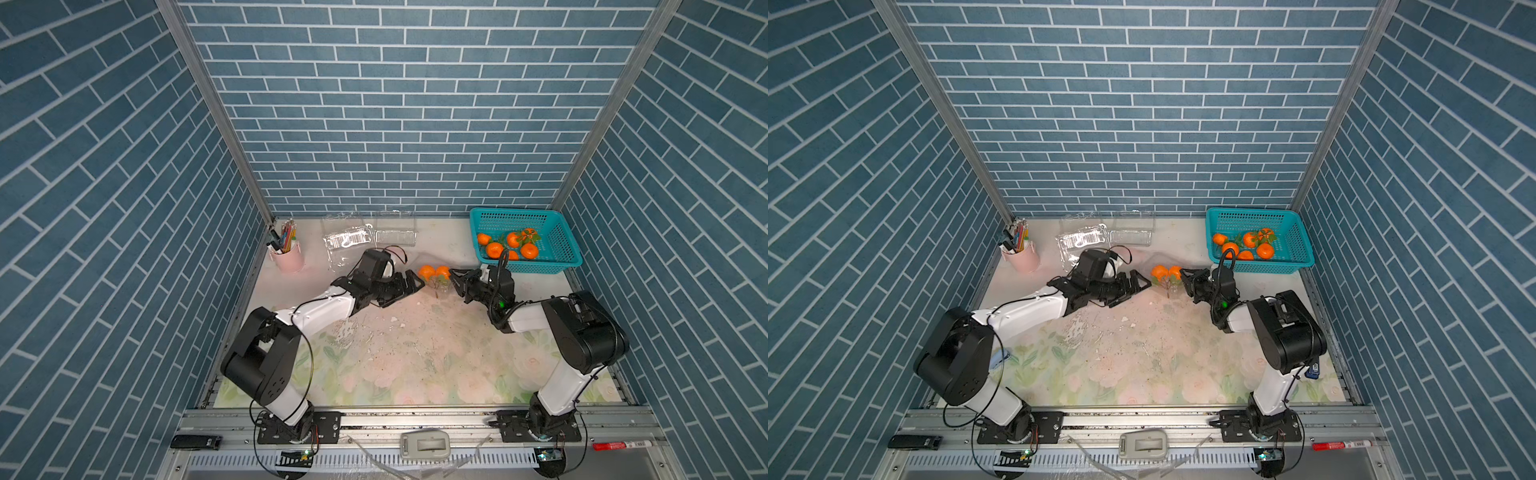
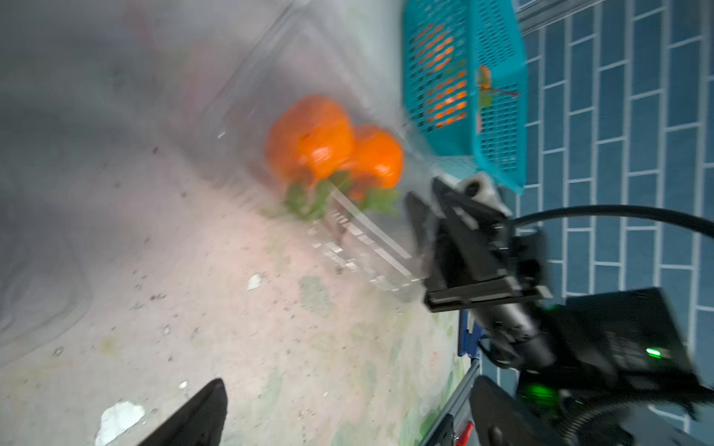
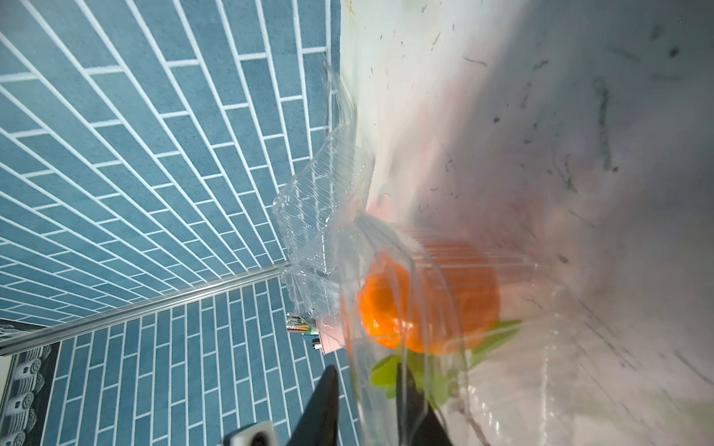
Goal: Take oranges out of containers
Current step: Open the packing box at the center of the board.
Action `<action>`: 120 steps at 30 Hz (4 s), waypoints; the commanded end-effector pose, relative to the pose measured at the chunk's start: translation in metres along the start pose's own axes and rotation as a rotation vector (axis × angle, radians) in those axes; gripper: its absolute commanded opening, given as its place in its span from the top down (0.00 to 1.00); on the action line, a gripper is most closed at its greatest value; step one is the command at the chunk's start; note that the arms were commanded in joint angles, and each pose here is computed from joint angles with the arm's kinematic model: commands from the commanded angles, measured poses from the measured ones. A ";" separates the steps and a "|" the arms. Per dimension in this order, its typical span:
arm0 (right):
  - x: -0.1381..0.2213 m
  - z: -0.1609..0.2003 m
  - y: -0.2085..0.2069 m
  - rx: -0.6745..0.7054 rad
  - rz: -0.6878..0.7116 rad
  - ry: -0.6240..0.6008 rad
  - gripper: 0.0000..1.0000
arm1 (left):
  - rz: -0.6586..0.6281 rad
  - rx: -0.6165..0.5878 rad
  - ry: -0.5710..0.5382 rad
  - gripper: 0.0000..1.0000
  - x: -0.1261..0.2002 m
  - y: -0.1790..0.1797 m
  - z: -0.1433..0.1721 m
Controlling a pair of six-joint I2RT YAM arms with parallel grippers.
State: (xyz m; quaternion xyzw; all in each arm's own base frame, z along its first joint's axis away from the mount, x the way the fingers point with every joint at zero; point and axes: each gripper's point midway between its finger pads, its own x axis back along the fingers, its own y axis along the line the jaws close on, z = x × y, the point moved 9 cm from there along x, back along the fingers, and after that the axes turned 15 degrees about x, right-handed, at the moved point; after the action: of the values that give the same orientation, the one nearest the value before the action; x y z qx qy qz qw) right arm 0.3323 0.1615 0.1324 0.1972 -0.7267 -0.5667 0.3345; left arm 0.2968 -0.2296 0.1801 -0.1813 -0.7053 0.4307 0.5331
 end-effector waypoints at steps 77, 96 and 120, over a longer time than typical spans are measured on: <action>0.017 0.038 -0.006 -0.180 -0.119 0.035 0.79 | 0.105 0.363 -0.280 0.04 -0.072 0.055 0.015; 0.018 0.044 -0.007 -0.166 -0.129 0.092 0.82 | 0.142 0.326 -0.313 0.05 -0.075 0.048 0.007; 0.029 0.035 -0.026 -0.132 -0.083 0.112 0.84 | 0.187 0.297 -0.308 0.05 -0.081 0.046 0.003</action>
State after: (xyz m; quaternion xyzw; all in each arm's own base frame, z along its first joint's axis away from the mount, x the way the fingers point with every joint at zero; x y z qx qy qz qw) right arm 0.2890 0.1611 0.1117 0.2252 -0.6590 -0.6245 0.3536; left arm 0.3106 -0.2616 0.1006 -0.0896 -0.6816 0.6069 0.3988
